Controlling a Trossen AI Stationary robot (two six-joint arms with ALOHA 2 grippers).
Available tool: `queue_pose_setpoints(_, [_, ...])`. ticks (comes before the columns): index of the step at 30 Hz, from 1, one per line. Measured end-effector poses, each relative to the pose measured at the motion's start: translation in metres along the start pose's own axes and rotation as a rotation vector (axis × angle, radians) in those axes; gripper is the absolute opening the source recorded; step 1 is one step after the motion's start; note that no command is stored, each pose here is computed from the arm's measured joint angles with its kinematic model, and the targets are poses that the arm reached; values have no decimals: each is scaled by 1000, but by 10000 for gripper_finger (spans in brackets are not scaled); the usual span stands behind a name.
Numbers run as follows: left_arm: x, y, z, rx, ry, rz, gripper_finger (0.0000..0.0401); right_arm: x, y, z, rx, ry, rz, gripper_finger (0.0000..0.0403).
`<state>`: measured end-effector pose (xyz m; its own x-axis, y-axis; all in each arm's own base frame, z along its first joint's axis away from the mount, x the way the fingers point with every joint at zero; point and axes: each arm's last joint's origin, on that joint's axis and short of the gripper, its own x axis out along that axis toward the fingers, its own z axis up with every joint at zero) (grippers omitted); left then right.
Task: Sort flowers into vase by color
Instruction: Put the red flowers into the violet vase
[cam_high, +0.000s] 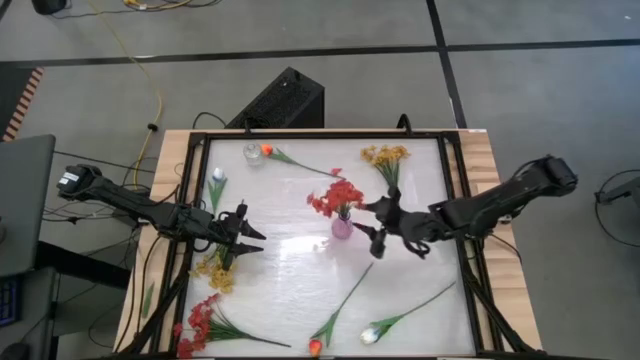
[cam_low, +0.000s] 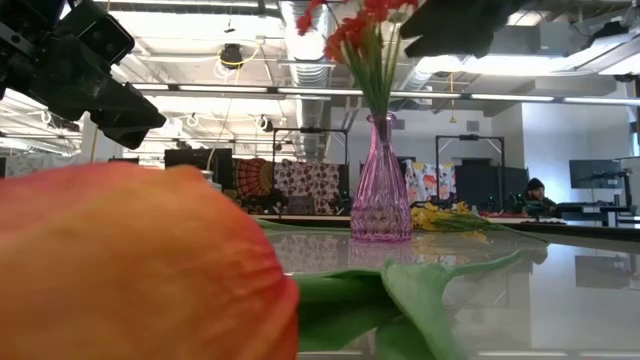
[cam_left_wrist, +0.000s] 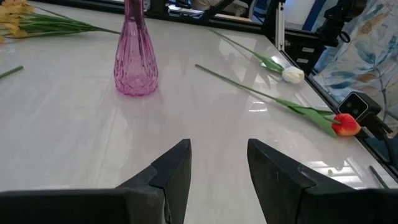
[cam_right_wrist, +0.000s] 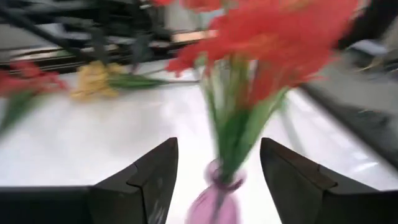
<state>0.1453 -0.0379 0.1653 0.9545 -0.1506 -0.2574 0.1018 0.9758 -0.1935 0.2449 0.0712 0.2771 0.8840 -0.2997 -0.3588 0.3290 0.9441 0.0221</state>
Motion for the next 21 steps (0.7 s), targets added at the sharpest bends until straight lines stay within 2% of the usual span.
queue_pose_setpoints(6, [0,0,0,0,0,1,146,-16,16,5,133,28,313,255])
queue_pose_setpoints(9, [0,0,0,3,0,2,146,-13,34,9,152,39,419,255])
queue_pose_setpoints(17, [0,0,0,3,-5,2,146,20,106,27,30,65,490,255])
queue_pose_setpoints(21, [0,0,0,3,-5,2,146,41,141,34,-19,134,482,255])
